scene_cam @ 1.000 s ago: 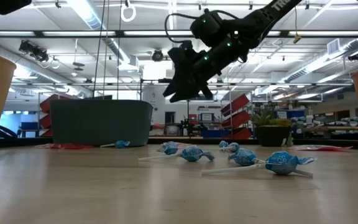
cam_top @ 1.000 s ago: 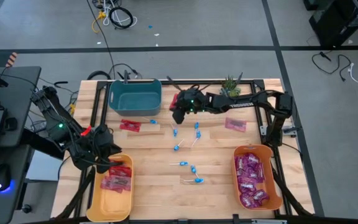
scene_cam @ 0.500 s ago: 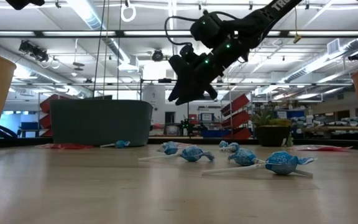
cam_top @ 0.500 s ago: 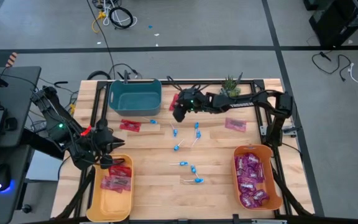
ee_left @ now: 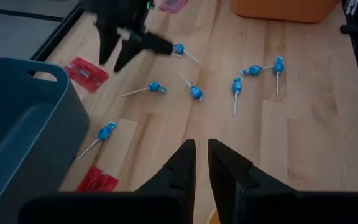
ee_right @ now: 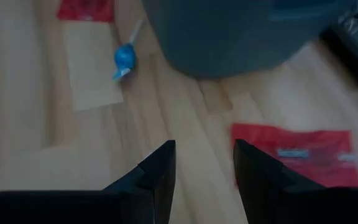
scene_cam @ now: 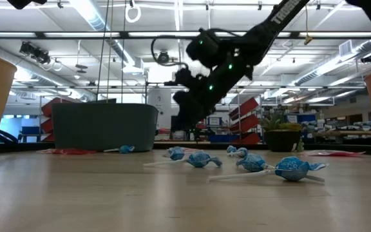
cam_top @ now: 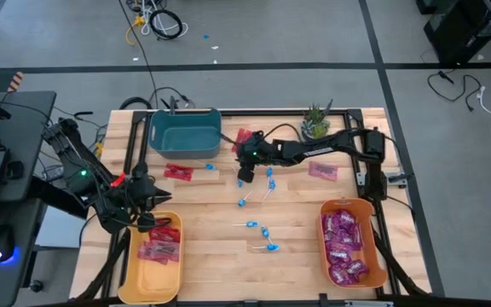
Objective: Sort candy
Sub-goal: Put the red candy into the yellow bin
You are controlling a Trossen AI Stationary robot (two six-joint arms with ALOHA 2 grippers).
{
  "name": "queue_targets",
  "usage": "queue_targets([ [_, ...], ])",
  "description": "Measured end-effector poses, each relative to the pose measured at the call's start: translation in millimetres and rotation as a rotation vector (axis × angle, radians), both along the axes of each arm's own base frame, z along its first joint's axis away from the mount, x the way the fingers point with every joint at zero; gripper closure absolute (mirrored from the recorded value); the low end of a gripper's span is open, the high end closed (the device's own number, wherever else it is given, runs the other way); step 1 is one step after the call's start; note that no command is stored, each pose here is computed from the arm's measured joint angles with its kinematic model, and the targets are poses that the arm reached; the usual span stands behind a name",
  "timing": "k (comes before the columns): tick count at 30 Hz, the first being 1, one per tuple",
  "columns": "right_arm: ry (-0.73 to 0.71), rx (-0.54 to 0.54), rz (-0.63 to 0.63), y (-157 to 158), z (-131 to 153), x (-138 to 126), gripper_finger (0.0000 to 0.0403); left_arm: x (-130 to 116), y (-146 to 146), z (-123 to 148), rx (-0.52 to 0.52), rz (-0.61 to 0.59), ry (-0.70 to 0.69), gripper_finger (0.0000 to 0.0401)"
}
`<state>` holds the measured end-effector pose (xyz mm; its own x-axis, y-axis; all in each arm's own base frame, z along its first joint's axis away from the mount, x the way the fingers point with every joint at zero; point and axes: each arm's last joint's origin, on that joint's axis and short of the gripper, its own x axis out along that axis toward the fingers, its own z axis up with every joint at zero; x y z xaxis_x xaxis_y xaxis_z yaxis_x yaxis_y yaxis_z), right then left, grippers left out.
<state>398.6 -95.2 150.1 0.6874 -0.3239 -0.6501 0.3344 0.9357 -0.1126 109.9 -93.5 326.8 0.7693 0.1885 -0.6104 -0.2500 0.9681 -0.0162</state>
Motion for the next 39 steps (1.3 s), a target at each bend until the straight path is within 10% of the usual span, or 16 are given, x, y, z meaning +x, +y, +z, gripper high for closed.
queue_targets([
  [39,-0.103,0.385,-0.375,-43.1,-33.4,-8.1,0.0319,3.1,-2.3,-1.6,0.064,-0.004,-0.005,0.0354],
])
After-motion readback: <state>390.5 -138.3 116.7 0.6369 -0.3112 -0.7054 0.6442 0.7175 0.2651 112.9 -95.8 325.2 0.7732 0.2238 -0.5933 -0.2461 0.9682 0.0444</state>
